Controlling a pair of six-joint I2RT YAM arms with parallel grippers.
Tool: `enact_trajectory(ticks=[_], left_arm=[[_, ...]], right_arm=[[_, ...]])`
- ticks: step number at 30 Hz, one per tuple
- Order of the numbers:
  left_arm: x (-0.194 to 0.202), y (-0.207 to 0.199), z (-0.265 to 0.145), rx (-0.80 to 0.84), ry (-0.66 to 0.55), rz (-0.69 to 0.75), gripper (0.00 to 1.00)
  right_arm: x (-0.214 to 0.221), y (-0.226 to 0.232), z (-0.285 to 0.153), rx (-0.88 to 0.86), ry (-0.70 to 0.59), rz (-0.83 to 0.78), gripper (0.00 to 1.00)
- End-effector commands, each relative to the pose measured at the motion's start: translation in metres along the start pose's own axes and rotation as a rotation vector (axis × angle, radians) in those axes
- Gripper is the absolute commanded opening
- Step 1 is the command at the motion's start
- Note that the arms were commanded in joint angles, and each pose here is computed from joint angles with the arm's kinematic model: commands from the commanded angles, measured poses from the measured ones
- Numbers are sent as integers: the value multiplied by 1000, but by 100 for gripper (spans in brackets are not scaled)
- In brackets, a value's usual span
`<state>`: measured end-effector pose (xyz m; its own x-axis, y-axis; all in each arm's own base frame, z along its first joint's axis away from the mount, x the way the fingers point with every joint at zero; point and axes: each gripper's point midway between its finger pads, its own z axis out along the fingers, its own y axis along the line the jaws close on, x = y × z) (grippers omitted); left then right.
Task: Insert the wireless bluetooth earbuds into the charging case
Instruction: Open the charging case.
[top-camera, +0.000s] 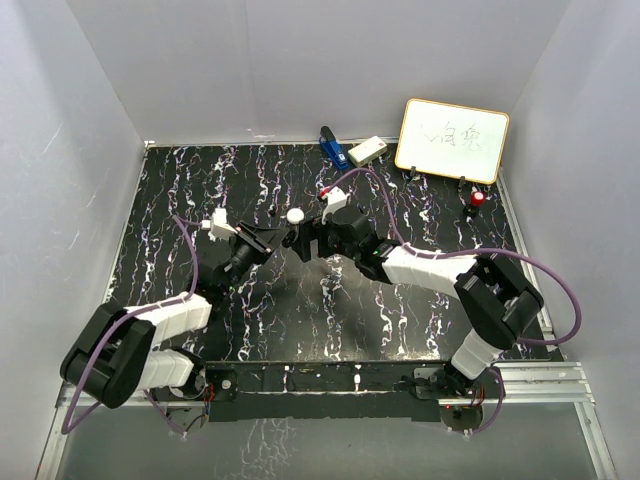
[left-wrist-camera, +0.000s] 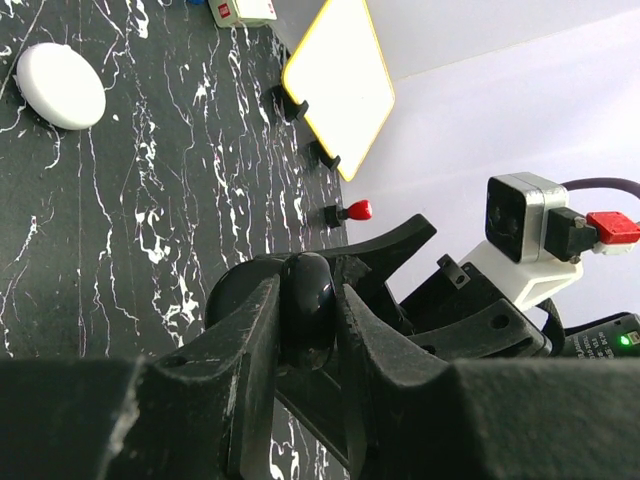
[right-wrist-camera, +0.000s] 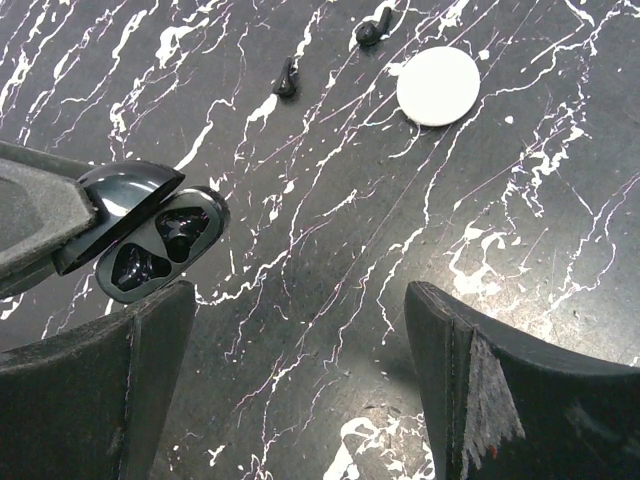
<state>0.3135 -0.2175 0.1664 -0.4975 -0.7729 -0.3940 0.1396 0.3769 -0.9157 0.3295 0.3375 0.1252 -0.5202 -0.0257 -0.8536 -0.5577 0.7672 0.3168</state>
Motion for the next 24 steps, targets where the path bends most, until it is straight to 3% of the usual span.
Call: enact_trajectory(ticks=[1,5,10,15,19,24], left_arm=[[-15,-11,-8,21,-60,35,0],[-39,-10,-21,-54,-149,94,0],[-71,0,-46,-82,-269,-10,0],[-76,0,-57,-17,-289,-118,0],[-73,-1,-59,37,-276,-185,0],[-70,4,-58,49,-268,-238,0]], right_arm=[[-44,14,2,-22,-122,-1,84],[-30,-2,-6,48,-107,-6,84],[-19,-16,-9,104,-92,-21,81],[-25,-21,-9,136,-100,-58,87],[-35,-19,-22,102,-177,-65,98],[-26,-19,2,77,-75,-58,98]])
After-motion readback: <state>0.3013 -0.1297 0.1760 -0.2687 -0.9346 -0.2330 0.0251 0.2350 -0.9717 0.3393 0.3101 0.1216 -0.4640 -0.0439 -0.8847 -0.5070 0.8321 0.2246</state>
